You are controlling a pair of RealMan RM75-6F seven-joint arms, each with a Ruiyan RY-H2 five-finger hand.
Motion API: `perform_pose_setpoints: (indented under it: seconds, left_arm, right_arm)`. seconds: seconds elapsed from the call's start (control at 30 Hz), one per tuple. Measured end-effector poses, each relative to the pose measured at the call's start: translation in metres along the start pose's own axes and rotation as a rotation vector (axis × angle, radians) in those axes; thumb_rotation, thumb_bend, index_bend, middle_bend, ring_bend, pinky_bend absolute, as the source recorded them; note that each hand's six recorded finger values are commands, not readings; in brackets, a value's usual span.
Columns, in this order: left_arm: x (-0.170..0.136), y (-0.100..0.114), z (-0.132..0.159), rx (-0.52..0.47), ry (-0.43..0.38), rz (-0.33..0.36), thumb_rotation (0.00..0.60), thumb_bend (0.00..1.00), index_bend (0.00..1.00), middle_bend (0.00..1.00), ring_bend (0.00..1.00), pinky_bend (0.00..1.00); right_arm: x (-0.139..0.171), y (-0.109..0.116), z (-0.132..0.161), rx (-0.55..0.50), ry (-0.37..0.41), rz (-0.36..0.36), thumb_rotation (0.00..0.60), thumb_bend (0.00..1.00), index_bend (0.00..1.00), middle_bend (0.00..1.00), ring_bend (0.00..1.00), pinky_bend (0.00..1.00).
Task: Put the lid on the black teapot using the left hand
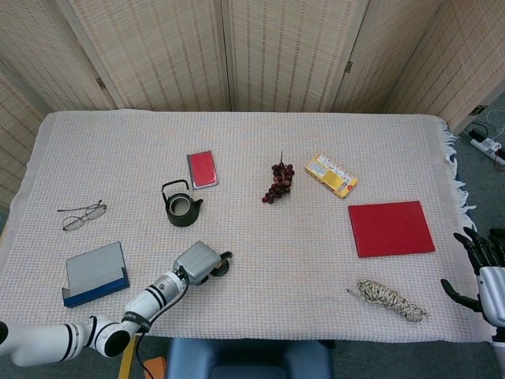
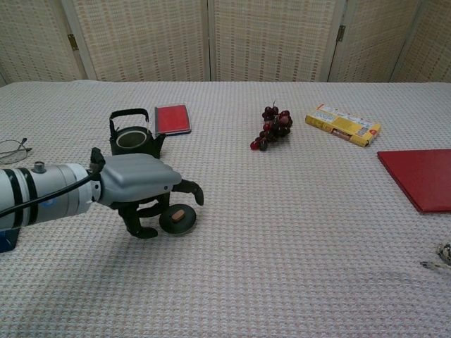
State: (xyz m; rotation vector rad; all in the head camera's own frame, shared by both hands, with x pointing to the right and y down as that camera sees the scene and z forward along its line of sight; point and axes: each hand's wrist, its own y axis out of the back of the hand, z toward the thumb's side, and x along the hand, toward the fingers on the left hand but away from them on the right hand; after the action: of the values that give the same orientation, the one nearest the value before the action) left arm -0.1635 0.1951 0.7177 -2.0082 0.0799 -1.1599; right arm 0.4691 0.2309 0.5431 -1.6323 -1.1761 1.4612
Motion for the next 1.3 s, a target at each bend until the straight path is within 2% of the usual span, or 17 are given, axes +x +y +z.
perform_pose_setpoints:
  seconds: [0.53,0.7,1.0,1.13,1.3]
  left_arm:
    - [0.008,-0.005,-0.002,-0.017,0.015,0.013,0.6,0.28,0.31,0.85,0.9,0.94]
    - [0.008,-0.003,-0.005,-0.026,0.025,0.029,0.6,0.28,0.38,0.86,0.91,0.95]
    - [-0.005,0.024,-0.029,-0.082,0.079,0.106,0.6,0.28,0.4,0.86,0.91,0.95]
    - [-0.009,0.042,-0.048,-0.115,0.139,0.163,0.6,0.28,0.4,0.87,0.91,0.95]
    - [-0.008,0.054,-0.068,-0.125,0.209,0.193,0.6,0.28,0.41,0.87,0.91,0.95]
  right_arm:
    - [0.001,0.0,-0.002,-0.002,-0.004,0.001,0.6,0.29,0.12,0.1,0.11,0.0]
    - [0.001,0.0,-0.002,-0.002,-0.004,0.0,0.6,0.29,0.12,0.1,0.11,0.0]
    - [0.0,0.0,-0.003,-0.004,-0.001,-0.002,0.6,0.29,0.12,0.1,0.11,0.0]
    - [0.001,-0.001,-0.003,-0.007,-0.002,-0.002,0.6,0.29,0.12,0.1,0.11,0.0]
    - [0.002,-0.001,-0.004,-0.008,-0.003,-0.003,0.6,0.29,0.12,0.1,0.11,0.0]
